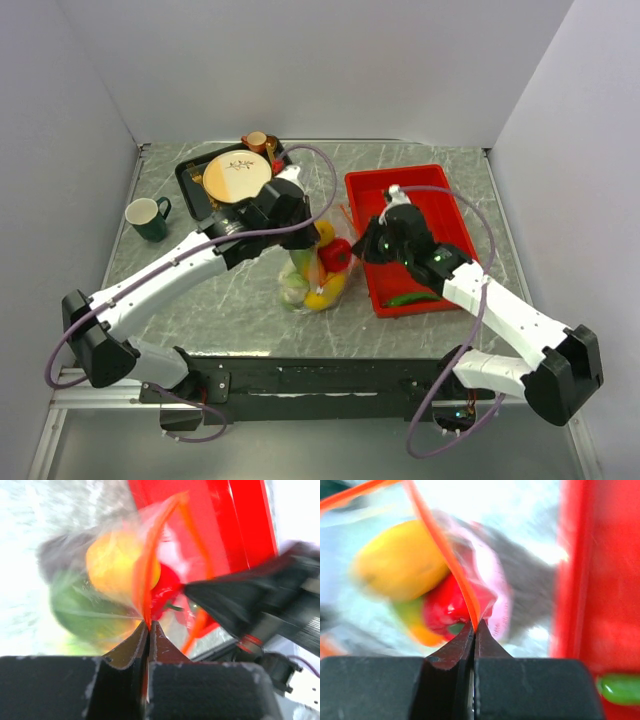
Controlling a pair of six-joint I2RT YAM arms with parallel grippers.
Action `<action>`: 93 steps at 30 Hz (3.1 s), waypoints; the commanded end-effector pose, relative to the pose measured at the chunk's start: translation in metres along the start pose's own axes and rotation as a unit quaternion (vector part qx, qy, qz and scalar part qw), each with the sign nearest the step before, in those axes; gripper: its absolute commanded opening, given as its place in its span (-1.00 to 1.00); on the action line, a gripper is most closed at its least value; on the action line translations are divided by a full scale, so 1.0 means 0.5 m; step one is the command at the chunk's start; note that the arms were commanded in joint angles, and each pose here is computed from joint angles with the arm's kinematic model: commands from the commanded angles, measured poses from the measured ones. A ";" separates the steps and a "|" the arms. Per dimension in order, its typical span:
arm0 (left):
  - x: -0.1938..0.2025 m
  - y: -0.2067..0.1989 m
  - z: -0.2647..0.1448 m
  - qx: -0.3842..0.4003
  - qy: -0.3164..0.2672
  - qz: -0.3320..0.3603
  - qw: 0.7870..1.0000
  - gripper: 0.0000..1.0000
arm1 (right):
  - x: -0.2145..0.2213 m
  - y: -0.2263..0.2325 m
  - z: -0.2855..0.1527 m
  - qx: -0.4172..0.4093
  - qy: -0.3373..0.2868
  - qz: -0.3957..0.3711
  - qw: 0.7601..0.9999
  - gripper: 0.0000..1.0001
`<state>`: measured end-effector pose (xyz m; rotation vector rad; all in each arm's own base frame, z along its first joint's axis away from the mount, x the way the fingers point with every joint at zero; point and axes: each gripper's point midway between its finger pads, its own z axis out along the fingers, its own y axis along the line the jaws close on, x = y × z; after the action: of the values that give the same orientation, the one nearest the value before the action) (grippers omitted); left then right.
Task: Place the food in the zip-top bag and seal the zipper
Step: Adjust the zipper food storage bag at the center of the board.
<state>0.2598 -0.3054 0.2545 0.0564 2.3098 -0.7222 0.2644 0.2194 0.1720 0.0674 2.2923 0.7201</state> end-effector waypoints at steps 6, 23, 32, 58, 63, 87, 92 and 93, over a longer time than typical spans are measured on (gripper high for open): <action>-0.179 0.076 -0.193 -0.054 -0.149 -0.045 0.986 -0.82 | -0.167 0.248 -0.073 -0.127 -0.056 -0.088 0.986 -1.00; -0.181 0.103 -0.268 -0.047 -0.158 -0.065 0.984 -0.79 | -0.046 0.353 0.048 -0.155 0.051 -0.085 0.983 -1.00; -0.215 0.143 -0.333 -0.086 -0.227 -0.079 0.967 0.13 | -0.137 0.412 -0.009 -0.168 0.006 -0.110 0.980 -1.00; 0.030 0.261 -0.164 -0.076 -0.144 -0.169 0.972 0.48 | -0.184 0.336 0.029 -0.101 -0.013 -0.078 0.992 -0.97; 0.020 0.276 -0.123 -0.098 -0.152 -0.154 0.971 0.43 | -0.178 0.329 0.022 -0.103 -0.010 -0.076 0.992 -0.97; 0.008 0.341 -0.069 -0.143 -0.171 -0.181 0.958 -0.27 | -0.178 0.306 -0.001 -0.102 -0.018 -0.069 0.992 -0.94; -0.008 0.336 -0.079 -0.144 -0.181 -0.186 0.955 -0.77 | -0.170 0.304 0.000 -0.103 -0.012 -0.069 0.992 -0.94; -0.011 0.335 -0.082 -0.144 -0.183 -0.185 0.955 -0.92 | -0.168 0.304 0.001 -0.103 -0.011 -0.070 0.992 -0.94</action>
<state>0.2701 -0.1411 0.1775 -0.5926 2.1223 -0.4744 0.3033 0.3306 0.2691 -0.1900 2.2691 0.8127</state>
